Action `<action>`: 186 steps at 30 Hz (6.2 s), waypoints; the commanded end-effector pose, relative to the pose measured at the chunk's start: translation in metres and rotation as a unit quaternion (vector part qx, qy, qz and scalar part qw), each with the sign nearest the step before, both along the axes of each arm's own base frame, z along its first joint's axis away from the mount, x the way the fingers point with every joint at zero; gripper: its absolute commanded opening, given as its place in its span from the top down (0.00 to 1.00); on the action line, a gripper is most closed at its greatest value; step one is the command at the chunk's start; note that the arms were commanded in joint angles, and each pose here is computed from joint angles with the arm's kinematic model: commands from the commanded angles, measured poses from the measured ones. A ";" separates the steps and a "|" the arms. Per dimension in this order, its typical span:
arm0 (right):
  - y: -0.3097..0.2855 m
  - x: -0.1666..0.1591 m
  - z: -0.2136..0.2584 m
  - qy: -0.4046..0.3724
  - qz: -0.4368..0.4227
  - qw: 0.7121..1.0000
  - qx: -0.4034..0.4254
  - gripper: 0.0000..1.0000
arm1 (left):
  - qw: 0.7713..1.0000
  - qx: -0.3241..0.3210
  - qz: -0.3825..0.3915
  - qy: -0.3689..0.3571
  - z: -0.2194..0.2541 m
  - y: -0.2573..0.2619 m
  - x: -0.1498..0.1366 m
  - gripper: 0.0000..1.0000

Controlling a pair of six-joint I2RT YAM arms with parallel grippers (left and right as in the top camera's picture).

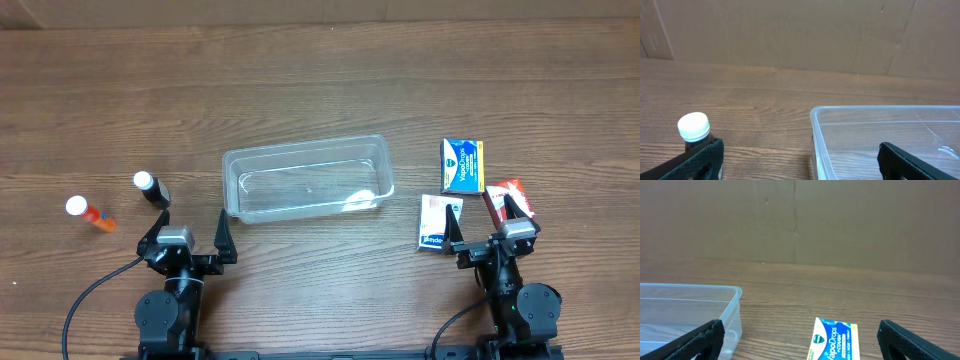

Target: Pack container

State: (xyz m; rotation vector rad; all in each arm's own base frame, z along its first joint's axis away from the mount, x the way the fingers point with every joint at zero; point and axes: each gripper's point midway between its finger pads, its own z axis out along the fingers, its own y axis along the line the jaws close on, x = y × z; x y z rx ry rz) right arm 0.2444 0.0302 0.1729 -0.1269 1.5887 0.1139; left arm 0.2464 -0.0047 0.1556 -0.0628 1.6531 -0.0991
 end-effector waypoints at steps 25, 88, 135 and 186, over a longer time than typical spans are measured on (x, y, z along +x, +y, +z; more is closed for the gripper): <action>0.001 0.000 -0.002 -0.002 0.002 1.000 0.000 0.00 | 1.000 -0.002 -0.003 -0.003 0.000 -0.002 0.000 0.00; -0.037 0.038 0.006 0.489 -0.142 0.853 0.117 0.00 | 0.804 -0.113 0.178 0.556 0.008 0.100 0.087 0.00; -0.037 0.037 0.005 0.490 -0.142 0.852 0.116 0.00 | 0.730 -0.109 0.210 0.642 -0.064 0.109 0.090 0.96; -0.035 0.037 0.006 0.491 -0.135 0.852 0.120 0.00 | 0.768 0.038 0.058 0.637 -0.076 -0.059 0.134 0.71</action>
